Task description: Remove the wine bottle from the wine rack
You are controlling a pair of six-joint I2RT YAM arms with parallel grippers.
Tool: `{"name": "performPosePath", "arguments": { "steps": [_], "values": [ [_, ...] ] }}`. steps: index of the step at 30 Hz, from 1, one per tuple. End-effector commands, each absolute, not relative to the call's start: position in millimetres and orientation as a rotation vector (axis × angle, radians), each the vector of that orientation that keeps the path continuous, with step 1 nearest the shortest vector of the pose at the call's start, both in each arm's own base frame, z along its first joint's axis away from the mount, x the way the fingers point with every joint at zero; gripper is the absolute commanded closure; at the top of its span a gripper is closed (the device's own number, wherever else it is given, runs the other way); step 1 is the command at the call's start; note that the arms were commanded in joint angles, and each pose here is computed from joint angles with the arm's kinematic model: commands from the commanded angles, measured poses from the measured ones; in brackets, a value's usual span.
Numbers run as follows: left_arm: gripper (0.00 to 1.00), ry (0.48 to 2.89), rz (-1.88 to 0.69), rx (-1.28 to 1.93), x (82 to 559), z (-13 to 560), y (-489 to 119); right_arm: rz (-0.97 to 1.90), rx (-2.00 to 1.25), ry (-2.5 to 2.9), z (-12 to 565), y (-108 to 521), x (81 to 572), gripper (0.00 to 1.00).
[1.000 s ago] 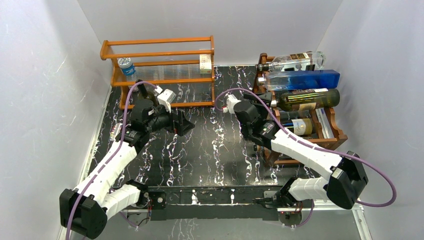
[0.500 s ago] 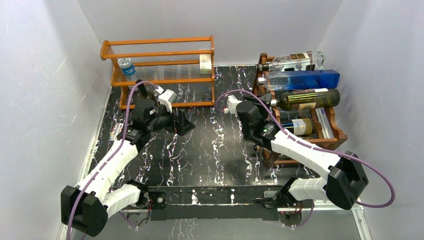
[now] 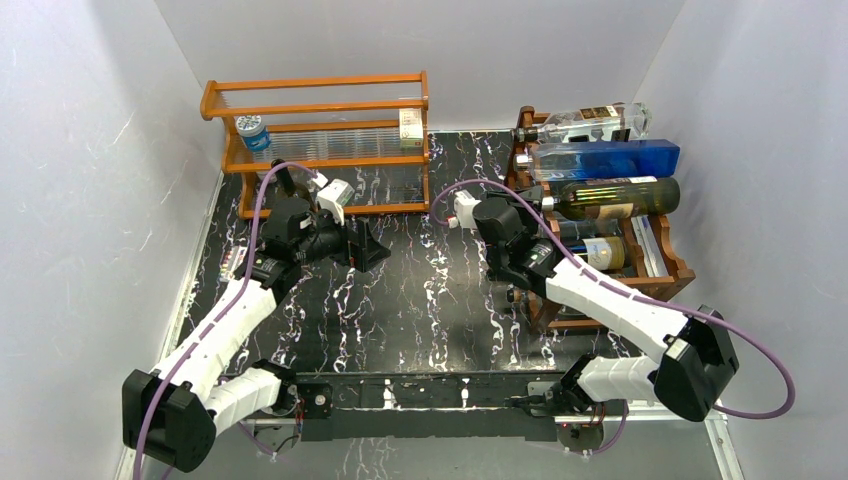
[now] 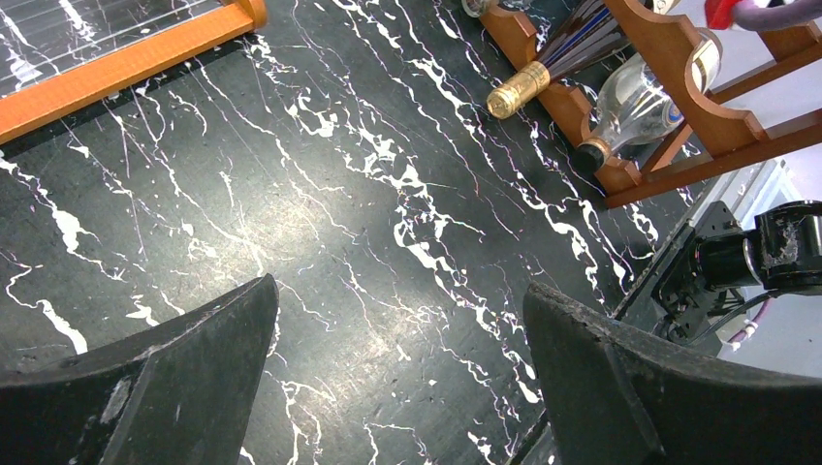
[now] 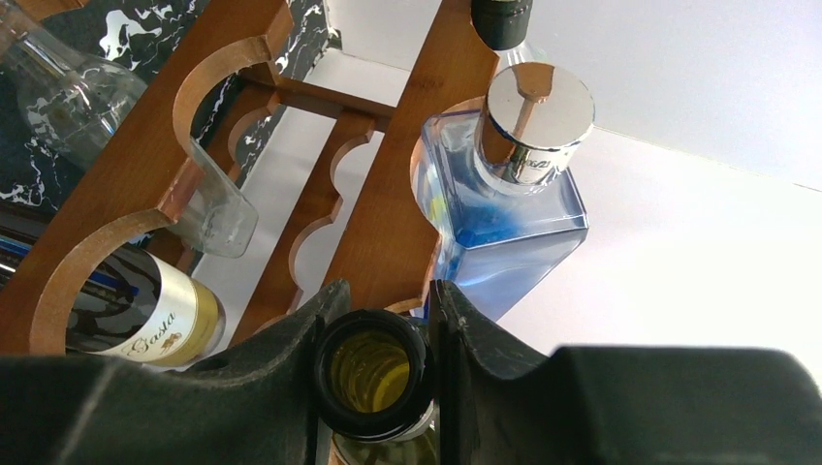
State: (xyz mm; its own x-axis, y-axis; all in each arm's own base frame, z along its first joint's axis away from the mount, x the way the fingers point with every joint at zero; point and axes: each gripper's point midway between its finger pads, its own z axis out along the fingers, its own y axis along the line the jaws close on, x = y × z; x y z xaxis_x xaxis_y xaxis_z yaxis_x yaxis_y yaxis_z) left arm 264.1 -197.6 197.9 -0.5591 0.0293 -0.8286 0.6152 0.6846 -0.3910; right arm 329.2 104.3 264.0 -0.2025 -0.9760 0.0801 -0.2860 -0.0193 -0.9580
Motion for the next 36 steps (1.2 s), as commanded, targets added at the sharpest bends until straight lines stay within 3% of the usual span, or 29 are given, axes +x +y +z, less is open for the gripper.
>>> {"name": "performPosePath", "arguments": {
  "steps": [1, 4, 18, 24, 33, 36],
  "values": [
    [0.04, 1.984, -0.889, 0.522, 264.1, 214.7, -203.3, -1.192, -1.191, 1.561, 302.6, 100.4, 326.7, 0.96],
    [0.04, 1.981, -0.891, 0.524, 263.8, 215.5, -203.8, -1.196, -1.181, 1.552, 309.8, 99.4, 325.8, 1.0],
    [0.04, 1.986, -0.9, 0.529, 262.8, 214.1, -204.6, -0.968, -0.977, 1.532, 360.0, 107.9, 322.7, 1.0],
    [0.04, 1.971, -0.889, 0.534, 262.4, 216.1, -203.3, -0.725, -0.807, 1.452, 408.0, 114.6, 311.8, 1.0],
    [0.04, 1.996, -0.921, 0.54, 262.3, 209.7, -207.4, -0.687, -0.628, 1.428, 456.6, 100.8, 306.1, 1.0],
    [0.04, 2.004, -0.933, 0.544, 261.7, 207.8, -209.1, -0.515, -0.544, 1.473, 478.4, 100.4, 293.8, 1.0]
  ]
}}
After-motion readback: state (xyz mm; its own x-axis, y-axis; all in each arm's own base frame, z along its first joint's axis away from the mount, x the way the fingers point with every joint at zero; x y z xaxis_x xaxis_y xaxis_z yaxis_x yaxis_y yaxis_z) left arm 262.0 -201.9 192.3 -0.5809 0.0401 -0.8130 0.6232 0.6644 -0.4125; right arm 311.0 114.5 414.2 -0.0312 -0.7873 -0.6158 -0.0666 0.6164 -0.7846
